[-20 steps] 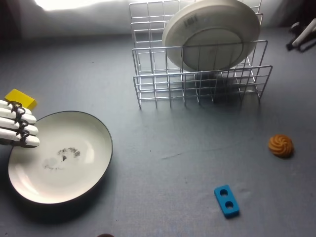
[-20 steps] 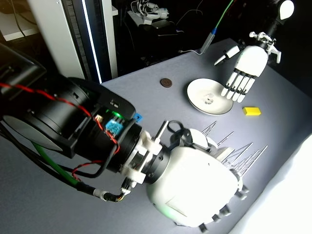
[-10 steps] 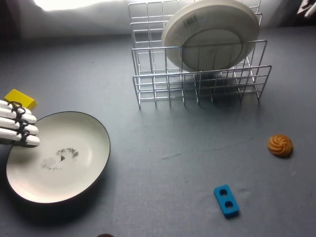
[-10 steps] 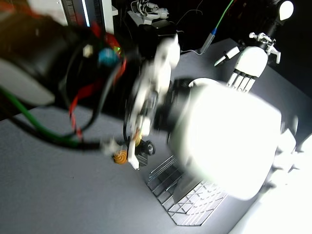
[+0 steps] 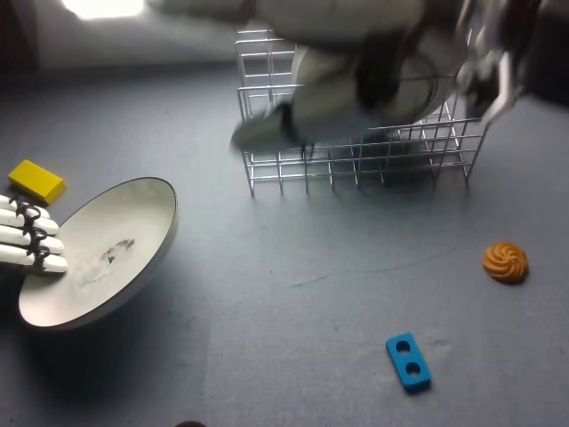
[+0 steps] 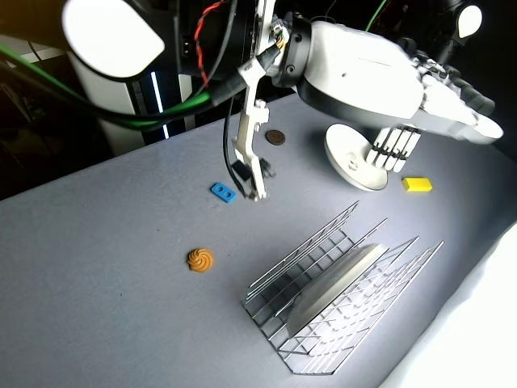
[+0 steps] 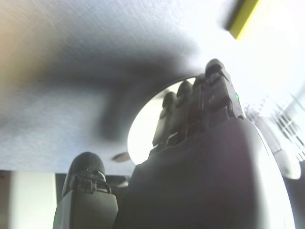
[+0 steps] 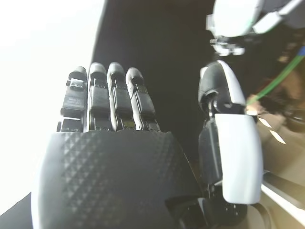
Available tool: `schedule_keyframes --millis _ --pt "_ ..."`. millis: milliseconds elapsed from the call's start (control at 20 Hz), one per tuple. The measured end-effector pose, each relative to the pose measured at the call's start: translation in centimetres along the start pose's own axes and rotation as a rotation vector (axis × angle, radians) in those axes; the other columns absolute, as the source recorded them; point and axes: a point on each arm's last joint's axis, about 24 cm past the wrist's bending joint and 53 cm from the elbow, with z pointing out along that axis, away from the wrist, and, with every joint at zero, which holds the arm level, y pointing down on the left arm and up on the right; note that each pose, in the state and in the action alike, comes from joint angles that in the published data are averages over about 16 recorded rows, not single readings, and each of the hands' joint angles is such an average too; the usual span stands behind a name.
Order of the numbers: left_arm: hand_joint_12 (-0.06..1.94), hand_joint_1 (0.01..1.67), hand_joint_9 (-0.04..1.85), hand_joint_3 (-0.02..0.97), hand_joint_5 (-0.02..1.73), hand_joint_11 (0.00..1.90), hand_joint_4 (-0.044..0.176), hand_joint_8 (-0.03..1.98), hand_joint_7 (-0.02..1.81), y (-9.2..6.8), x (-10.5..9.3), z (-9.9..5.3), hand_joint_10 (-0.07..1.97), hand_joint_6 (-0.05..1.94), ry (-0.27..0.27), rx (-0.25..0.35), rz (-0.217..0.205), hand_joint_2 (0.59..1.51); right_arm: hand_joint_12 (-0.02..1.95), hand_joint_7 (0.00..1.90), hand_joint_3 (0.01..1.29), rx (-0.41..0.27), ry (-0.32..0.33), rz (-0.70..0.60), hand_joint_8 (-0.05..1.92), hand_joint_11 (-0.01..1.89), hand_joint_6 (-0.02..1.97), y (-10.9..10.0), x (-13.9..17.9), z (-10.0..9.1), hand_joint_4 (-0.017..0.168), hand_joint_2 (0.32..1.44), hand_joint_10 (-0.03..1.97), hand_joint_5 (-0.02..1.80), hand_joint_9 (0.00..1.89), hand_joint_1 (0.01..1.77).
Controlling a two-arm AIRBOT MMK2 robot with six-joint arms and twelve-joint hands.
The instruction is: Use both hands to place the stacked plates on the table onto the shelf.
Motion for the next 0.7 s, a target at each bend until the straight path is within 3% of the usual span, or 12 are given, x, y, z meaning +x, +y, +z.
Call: schedule_keyframes --millis 250,700 --pt "-0.01 0.02 -0.02 0.021 0.01 0.02 0.001 -0.01 0.01 0.1 0.3 0.0 -0.03 -0.01 0.01 -0.005 0.002 1.092 0.11 0.08 0.01 -0.072 0.073 -0.067 0.01 0.02 0.03 2.8 5.3 1.0 0.004 1.15 0.01 0.1 0.05 0.56" --pt "-0.01 0.02 -0.02 0.022 0.01 0.02 -0.001 -0.01 0.0 0.1 0.4 0.1 -0.03 -0.02 0.013 -0.007 0.002 1.092 0.34 0.12 0.01 -0.136 0.121 -0.142 0.01 0.02 0.03 4.0 12.4 3.4 0.003 1.12 0.01 0.14 0.1 0.72"
